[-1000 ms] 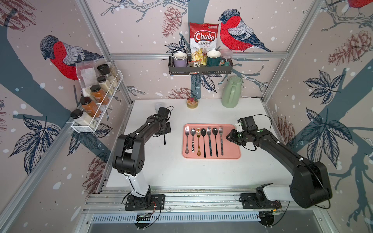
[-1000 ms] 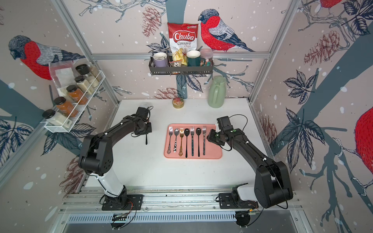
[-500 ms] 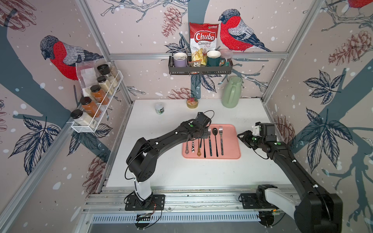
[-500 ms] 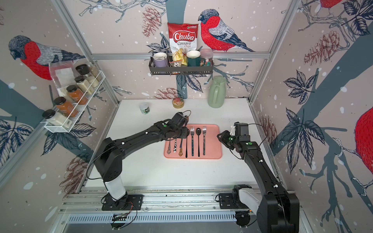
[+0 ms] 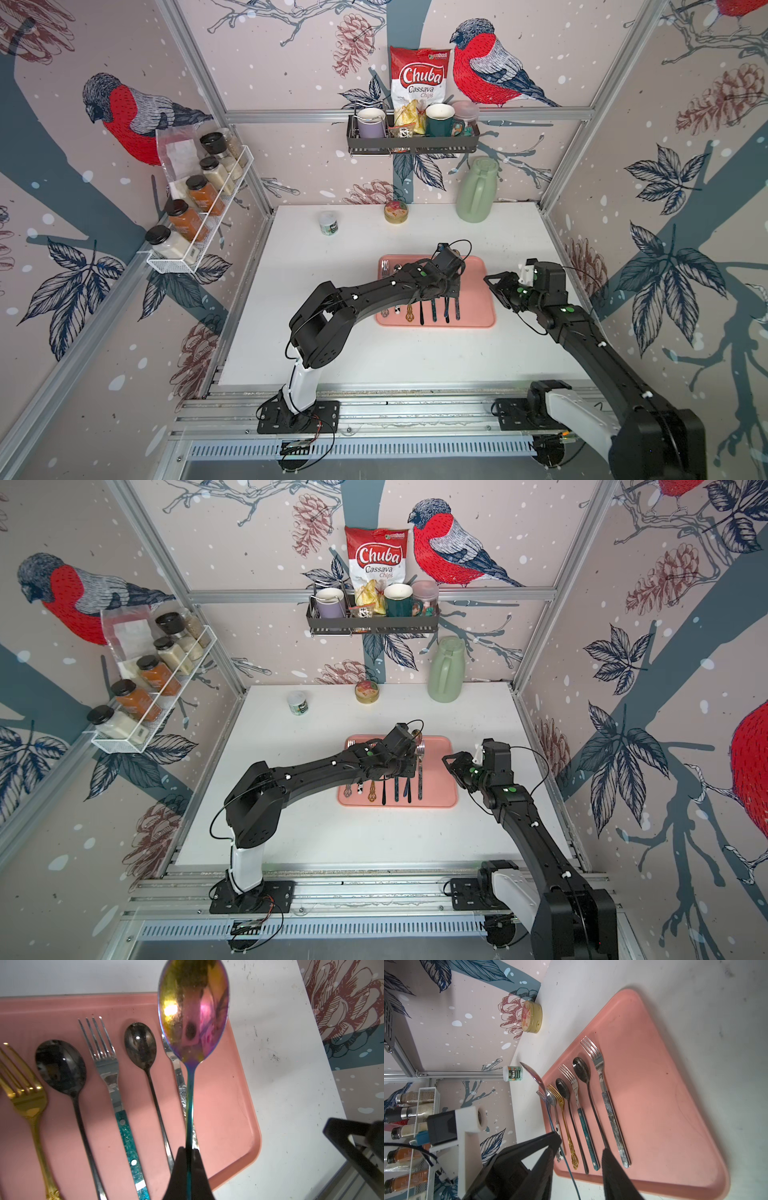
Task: Set the spoon and fork side by side
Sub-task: Place the spoon on the tray.
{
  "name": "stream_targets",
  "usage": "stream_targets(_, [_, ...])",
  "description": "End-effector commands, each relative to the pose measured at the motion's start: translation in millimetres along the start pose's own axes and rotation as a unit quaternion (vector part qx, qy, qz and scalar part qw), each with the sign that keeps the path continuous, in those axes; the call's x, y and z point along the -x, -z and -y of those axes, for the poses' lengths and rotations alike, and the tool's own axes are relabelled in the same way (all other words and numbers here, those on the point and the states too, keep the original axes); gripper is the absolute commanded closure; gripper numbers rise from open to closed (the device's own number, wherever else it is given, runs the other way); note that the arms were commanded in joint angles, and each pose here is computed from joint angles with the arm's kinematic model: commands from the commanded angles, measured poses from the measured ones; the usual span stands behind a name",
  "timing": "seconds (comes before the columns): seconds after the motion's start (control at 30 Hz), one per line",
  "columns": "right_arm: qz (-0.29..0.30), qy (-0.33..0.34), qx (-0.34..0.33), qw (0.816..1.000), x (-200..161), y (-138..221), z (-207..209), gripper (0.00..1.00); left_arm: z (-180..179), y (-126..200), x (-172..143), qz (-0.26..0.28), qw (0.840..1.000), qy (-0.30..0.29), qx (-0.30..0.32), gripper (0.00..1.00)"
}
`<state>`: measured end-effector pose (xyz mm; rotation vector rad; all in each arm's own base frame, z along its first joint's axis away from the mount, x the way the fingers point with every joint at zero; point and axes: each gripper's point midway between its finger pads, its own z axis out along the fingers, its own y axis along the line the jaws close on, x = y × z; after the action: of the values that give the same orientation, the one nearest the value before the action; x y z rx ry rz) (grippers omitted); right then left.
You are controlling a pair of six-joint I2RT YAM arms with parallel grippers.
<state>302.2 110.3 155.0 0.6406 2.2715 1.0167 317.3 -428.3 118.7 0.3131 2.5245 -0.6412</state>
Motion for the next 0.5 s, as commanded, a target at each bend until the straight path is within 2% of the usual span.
stream_targets(0.0, [0.005,0.022,0.012,1.0,5,-10,-12,0.6,29,1,11,0.02,0.999,0.01,-0.048,0.95])
stream_targets(0.1, [-0.005,0.031,0.04,0.999,0,-21,-25,0.59,42,-4,4,0.009,0.998,0.004,-0.06,0.95])
stream_targets(0.23, [-0.014,0.061,0.034,0.997,-9,-31,-37,0.53,50,-6,-2,0.003,0.997,0.005,-0.073,0.95])
stream_targets(0.47, [-0.006,0.058,0.003,0.998,-5,-38,-22,0.57,59,5,-4,0.007,0.996,0.0,-0.088,0.95])
